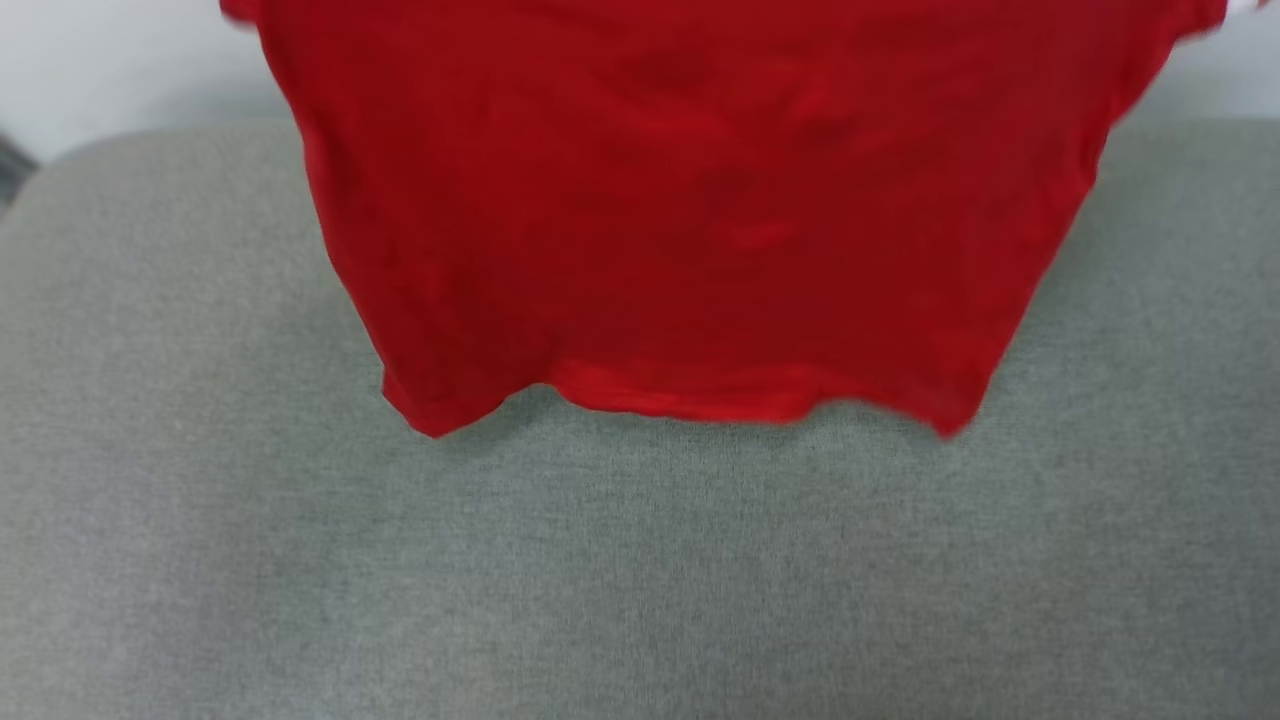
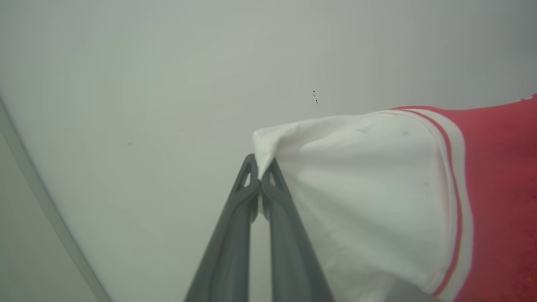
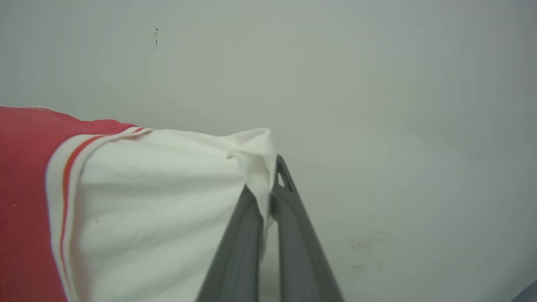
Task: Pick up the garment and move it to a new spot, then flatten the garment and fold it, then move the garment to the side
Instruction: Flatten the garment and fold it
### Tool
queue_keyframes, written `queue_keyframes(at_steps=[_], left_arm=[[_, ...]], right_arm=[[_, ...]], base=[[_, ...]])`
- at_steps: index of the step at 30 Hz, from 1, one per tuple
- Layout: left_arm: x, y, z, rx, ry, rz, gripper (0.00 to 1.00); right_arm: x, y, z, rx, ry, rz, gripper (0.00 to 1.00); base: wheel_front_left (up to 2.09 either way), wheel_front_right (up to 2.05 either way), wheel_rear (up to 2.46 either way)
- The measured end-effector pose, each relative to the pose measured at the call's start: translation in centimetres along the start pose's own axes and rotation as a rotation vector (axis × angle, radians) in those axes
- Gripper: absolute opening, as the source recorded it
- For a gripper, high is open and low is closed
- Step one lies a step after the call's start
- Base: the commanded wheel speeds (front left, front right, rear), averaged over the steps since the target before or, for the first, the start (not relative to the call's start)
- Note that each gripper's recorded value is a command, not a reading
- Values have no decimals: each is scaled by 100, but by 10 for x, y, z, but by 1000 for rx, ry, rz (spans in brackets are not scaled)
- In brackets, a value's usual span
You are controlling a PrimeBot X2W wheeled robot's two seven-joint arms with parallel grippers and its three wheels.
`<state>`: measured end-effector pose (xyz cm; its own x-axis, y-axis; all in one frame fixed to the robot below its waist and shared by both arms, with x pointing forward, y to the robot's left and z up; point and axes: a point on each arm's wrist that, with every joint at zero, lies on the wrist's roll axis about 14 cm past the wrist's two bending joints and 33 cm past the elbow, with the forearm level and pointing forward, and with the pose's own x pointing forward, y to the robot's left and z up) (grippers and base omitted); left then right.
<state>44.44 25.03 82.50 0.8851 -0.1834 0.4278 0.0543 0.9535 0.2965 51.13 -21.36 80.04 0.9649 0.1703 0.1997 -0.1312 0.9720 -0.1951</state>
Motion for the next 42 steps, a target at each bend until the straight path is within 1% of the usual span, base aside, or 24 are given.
queue_keyframes(at_steps=[5, 9, 17, 24, 27, 29, 34, 38, 42], left_arm=[[43, 14, -19, 12, -18, 28, 0], [79, 17, -37, 17, -42, 38, 0], [143, 17, -88, -7, -31, 64, 0], [178, 13, -143, -27, -2, 84, 0], [185, 7, -170, -45, 23, 85, 0], [185, 2, -190, -45, 53, 79, 0], [182, -20, -227, -70, 101, 43, 0], [165, -39, -258, -94, 162, 12, 0], [135, -62, -288, -120, 243, -28, 0]], right_arm=[[42, -7, -8, -27, -27, -19, 0], [77, -8, -22, -76, -45, -23, 0], [141, -13, -57, -73, -63, -45, 0], [184, -9, -92, -46, -72, -67, 0], [197, -4, -113, -31, -63, -66, 0], [203, 2, -134, -14, -35, -59, 0], [210, 17, -174, 17, 25, -38, 0], [203, 33, -206, 31, 88, -7, 0], [182, 46, -242, 50, 177, 19, 0]], base=[[0, 0, 0], [0, 0, 0], [0, 0, 0], [0, 0, 0], [0, 0, 0], [0, 0, 0], [0, 0, 0], [0, 0, 0], [0, 0, 0]])
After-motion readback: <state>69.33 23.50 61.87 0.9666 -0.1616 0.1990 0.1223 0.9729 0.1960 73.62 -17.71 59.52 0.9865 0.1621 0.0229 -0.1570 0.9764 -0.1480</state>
